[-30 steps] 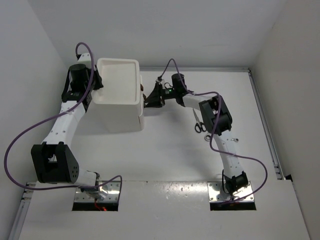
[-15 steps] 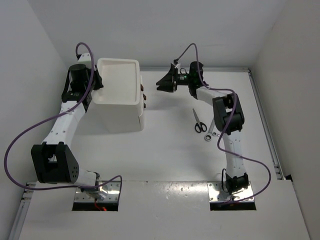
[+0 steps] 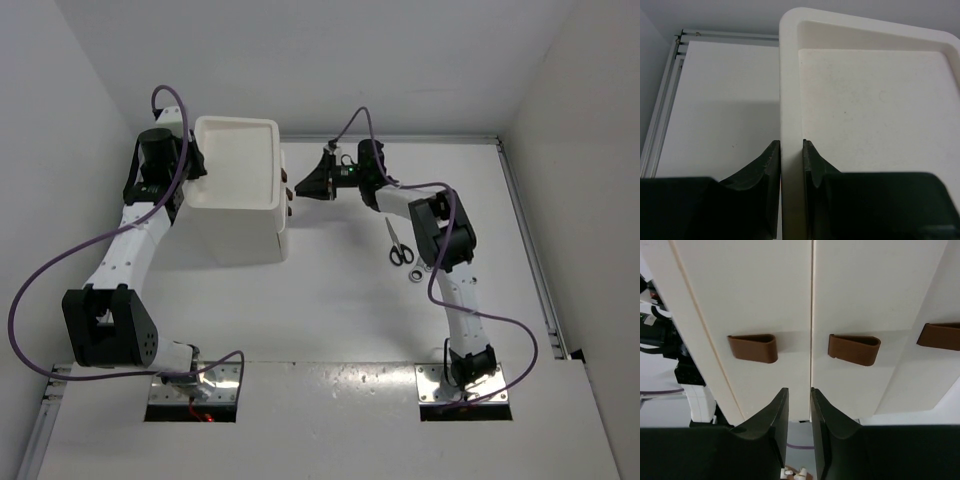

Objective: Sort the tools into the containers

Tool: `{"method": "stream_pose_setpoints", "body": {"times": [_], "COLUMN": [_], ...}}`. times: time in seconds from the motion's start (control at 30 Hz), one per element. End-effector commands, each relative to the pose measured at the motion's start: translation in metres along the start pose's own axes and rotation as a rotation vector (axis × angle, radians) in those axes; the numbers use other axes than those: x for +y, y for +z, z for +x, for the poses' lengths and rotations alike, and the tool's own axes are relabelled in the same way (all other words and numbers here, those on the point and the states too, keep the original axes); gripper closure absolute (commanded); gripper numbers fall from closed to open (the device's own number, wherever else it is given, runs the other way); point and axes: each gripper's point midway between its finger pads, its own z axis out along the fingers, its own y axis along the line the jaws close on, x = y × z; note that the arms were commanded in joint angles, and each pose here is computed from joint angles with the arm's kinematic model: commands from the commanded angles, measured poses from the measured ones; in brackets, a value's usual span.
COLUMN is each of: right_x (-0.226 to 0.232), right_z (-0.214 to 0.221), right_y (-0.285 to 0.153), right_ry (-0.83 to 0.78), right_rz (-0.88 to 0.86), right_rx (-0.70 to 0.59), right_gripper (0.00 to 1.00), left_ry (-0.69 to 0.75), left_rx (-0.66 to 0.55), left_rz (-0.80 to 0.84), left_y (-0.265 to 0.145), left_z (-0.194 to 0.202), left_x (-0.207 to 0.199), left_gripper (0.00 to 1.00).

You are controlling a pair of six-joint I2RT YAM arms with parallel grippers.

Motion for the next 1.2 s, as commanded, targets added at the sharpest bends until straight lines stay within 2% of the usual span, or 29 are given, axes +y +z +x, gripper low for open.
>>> {"method": "stream_pose_setpoints", "body": {"times": [0.0, 0.13, 0.3, 0.5, 0.73, 1.17], "right_x": [0.013, 0.004, 0.004, 0.016, 0.042, 0.083], "right_z": [0.007, 0.023, 0.031, 0.030, 0.011, 0.001], "right_y": [0.022, 0.041, 0.048, 0.037, 0.003, -0.005], "right_ry": [-0.037, 0.030, 0.061, 0.052, -0.022, -0.101], "right_rz": [-0.039, -0.060, -0.129, -0.193, -0.234, -0.339], "right_rx": [0.025, 0.067, 0.059, 0.036, -0.030, -0.056], "right_gripper": [0.76, 0.78, 0.78, 0.71, 0.50, 0.49], "left_ry": [-0.054, -0.054, -0.055, -0.055, -0.048, -0.049], "left_rx": [0.394, 0.394, 0.395, 0.395, 0.395, 0.405], "left_rz": [0.102, 0.102, 0.111, 0.111, 0.121, 0.120], "left_y": [0.000, 0.000, 0.000, 0.000, -0.001, 0.001], "left_z": [0.130, 0.130, 0.130, 0.130, 0.130, 0.134], "left_x": [-0.024, -0.024, -0.025, -0.025, -0.027, -0.026], "left_gripper": [1.00, 1.00, 1.00, 1.00, 1.00, 1.00]}}
